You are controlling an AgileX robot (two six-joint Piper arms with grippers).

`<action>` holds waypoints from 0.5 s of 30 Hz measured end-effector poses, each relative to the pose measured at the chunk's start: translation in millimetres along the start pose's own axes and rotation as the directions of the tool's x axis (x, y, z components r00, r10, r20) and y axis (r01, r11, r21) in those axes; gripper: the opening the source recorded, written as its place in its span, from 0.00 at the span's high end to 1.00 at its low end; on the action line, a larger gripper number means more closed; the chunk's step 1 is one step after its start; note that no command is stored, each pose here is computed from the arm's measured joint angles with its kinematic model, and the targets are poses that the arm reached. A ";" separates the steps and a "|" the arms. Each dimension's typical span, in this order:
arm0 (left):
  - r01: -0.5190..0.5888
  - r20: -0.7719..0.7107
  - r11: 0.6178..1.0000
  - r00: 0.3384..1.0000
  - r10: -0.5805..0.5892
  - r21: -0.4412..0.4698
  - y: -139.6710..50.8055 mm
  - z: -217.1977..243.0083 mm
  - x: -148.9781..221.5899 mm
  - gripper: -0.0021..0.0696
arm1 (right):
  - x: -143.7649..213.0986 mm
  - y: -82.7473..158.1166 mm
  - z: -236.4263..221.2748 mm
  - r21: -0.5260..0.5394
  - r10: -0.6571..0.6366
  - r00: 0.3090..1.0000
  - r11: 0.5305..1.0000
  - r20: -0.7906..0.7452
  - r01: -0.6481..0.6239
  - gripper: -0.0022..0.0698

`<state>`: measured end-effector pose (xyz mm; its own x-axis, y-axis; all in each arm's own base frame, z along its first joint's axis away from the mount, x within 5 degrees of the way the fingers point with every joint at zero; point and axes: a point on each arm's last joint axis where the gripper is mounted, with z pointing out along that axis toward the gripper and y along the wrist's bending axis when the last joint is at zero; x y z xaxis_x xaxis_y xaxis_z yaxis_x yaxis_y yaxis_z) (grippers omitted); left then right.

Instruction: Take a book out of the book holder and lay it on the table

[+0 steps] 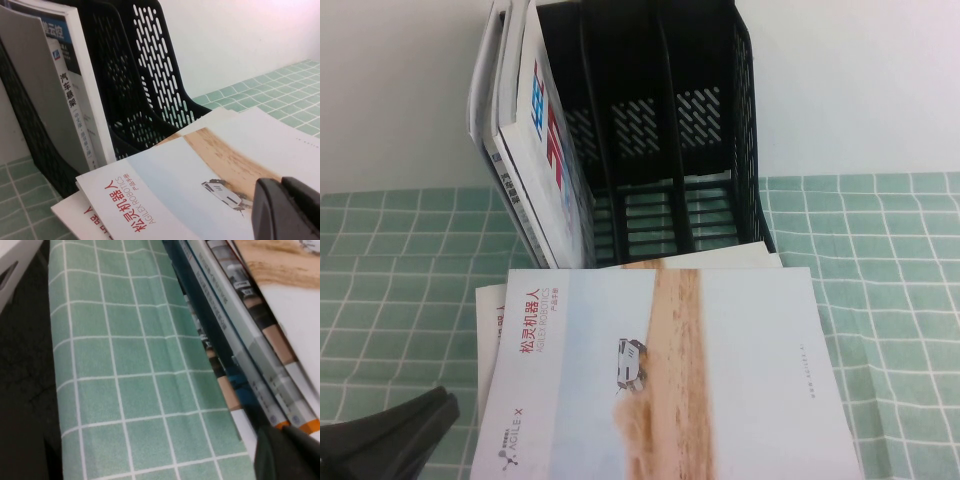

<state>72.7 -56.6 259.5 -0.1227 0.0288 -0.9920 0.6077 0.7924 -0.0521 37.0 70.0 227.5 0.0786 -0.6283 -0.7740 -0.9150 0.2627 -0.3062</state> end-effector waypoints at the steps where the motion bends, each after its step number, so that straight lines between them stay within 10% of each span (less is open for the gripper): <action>1: 0.000 0.000 1.000 1.000 0.000 0.000 0.0 0.0 0.0 0.97 | 0.1 0.0 0.0 0.000 0.025 1.000 1.000 -0.002 -0.025 0.97; 15: -0.004 0.000 1.000 1.000 0.004 0.000 0.0 0.0 0.0 0.97 | 2.2 2.4 0.0 -0.023 0.113 0.993 0.993 -0.026 -0.114 0.97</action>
<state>72.7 -56.6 259.6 -0.1201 0.0316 -0.9923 0.6080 0.7925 -0.0484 35.0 69.2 225.0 -0.0358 -0.6134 -0.7889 -0.9269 0.3154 -0.2032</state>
